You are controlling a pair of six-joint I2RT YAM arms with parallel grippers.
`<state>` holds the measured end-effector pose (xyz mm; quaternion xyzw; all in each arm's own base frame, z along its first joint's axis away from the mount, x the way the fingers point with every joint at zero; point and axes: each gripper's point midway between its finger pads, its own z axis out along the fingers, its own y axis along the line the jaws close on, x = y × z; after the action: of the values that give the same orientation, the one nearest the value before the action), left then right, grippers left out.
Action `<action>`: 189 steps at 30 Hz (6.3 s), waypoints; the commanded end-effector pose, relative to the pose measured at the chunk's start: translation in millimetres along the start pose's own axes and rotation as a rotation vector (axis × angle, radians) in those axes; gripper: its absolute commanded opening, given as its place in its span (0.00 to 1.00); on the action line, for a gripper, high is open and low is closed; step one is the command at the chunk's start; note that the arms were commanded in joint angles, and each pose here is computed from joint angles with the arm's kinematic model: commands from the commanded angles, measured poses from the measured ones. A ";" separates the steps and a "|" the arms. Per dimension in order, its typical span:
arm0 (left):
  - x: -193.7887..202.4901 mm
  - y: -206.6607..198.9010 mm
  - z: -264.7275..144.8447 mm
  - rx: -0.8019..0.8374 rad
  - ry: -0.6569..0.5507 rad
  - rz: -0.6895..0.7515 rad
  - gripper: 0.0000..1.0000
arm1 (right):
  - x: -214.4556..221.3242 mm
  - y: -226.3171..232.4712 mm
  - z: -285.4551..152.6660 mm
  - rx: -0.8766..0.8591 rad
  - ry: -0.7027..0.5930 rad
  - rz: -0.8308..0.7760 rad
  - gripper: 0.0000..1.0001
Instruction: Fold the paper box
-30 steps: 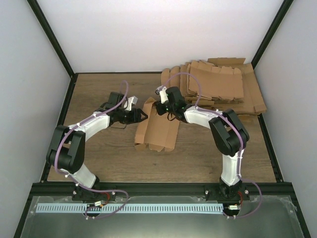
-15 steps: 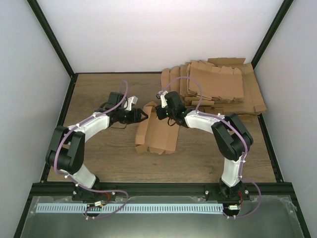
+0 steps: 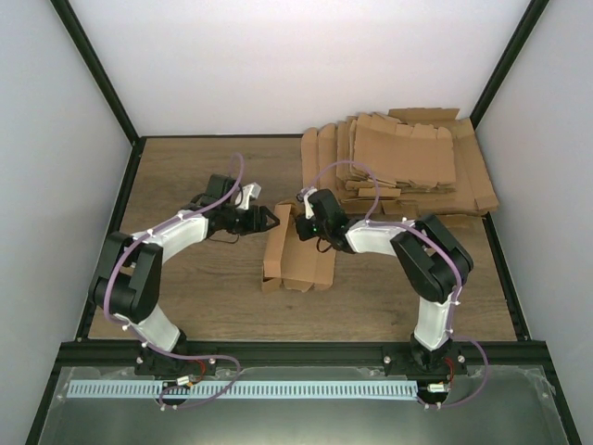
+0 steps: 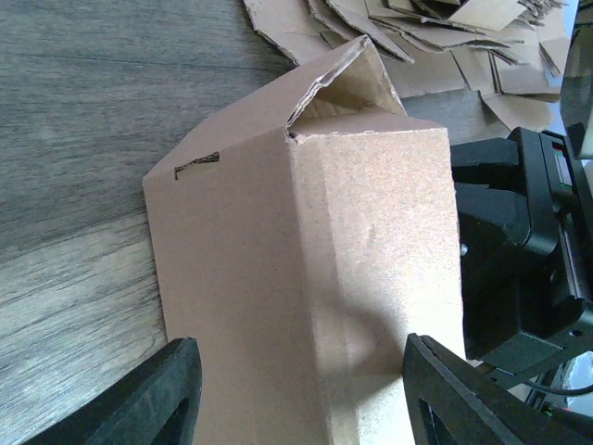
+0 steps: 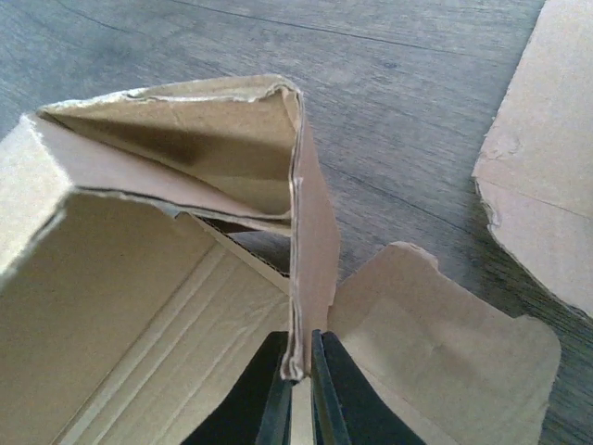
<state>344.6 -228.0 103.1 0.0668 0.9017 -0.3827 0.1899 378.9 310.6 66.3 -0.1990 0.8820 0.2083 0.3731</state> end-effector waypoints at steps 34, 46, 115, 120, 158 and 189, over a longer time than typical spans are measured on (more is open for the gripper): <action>-38.9 -8.9 21.7 0.056 -0.060 -0.016 0.57 | -21.0 1.7 -4.1 0.000 -0.113 -0.050 0.01; -36.1 6.5 31.5 0.003 -0.038 -0.030 0.53 | -10.3 18.5 -17.2 -0.105 -0.088 -0.038 0.01; -25.3 -0.4 59.0 0.138 0.061 0.044 0.49 | -10.6 -30.3 -18.4 -0.221 -0.120 0.058 0.49; -27.1 -3.1 56.2 0.143 0.049 0.038 0.49 | -19.3 -27.1 -4.4 -0.250 -0.154 -0.005 0.54; -35.2 -40.2 50.7 0.308 0.027 0.028 0.67 | -37.2 -5.1 -30.0 -0.267 -0.358 -0.111 0.01; 12.3 -87.3 -82.8 0.058 -0.254 0.148 1.00 | -13.1 -101.9 -152.3 0.269 -0.547 0.551 0.01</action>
<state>309.8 -225.1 195.6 0.0713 0.8583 -0.3842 0.3327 359.1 167.5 135.8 0.1059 0.8202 0.2091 0.5219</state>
